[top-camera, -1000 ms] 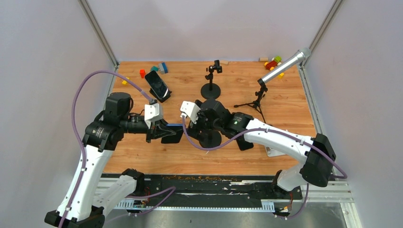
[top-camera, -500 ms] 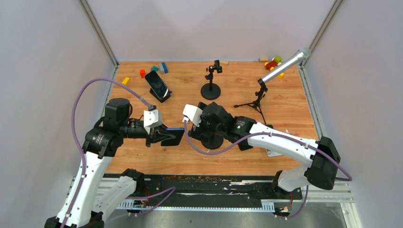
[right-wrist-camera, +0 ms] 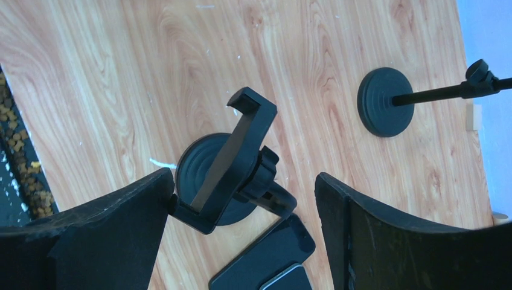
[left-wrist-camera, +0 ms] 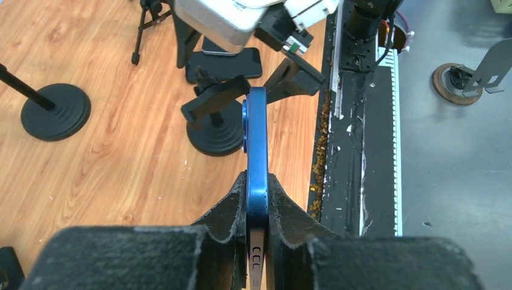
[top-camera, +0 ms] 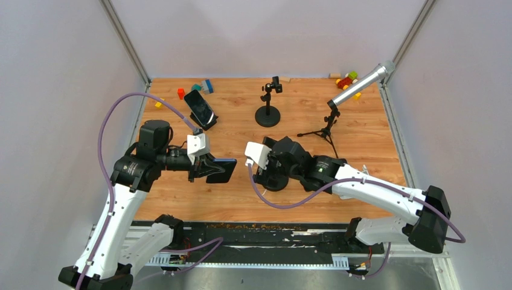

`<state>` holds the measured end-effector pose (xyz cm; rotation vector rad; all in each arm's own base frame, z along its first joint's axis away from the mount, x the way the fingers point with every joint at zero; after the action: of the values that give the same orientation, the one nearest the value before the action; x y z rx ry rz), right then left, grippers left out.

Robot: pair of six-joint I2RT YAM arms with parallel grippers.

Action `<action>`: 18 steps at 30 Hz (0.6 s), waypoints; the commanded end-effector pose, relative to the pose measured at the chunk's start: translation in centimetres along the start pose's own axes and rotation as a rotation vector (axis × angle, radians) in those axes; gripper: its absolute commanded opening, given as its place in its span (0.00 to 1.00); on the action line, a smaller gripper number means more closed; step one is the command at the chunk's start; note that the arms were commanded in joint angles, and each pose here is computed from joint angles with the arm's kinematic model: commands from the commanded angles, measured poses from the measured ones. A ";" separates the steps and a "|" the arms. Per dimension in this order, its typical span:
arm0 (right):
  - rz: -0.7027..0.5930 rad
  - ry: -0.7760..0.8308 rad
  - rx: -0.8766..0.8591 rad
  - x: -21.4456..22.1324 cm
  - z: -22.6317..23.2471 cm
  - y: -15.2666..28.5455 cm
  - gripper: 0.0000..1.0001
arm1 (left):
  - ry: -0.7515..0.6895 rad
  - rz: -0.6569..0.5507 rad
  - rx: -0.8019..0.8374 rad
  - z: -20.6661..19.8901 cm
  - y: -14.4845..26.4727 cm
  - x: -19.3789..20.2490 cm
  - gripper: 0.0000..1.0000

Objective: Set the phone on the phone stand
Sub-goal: Install the phone on the phone stand.

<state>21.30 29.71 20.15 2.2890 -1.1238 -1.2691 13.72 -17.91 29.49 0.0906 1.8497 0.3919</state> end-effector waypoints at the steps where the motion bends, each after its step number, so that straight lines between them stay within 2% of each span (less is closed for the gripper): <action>1: -0.026 0.041 -0.007 0.4 0.3 1.5 0.87 | -0.081 -0.046 0.012 0.0 0.0 -1.5 0.00; 9: -0.093 0.080 -0.077 1.1 2.6 3.0 0.85 | -0.081 -0.031 0.020 0.5 -0.4 -0.8 0.00; 18: -0.152 0.057 -0.087 1.3 2.9 4.4 0.82 | -0.099 -0.042 0.024 0.9 -0.6 -0.9 0.00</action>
<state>17.74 25.99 19.09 2.3211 -0.9492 -1.2440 14.47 -18.10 28.32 0.1062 1.8431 0.3944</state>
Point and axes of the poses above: each gripper's point midway between its finger pads, its own y axis back along the fingers, its own z axis along the line the jaws close on, x = y × z, the point moved 1 cm from there along y, back along the fingers, and after that the axes turned 15 degrees about y, right-handed, at the moved point
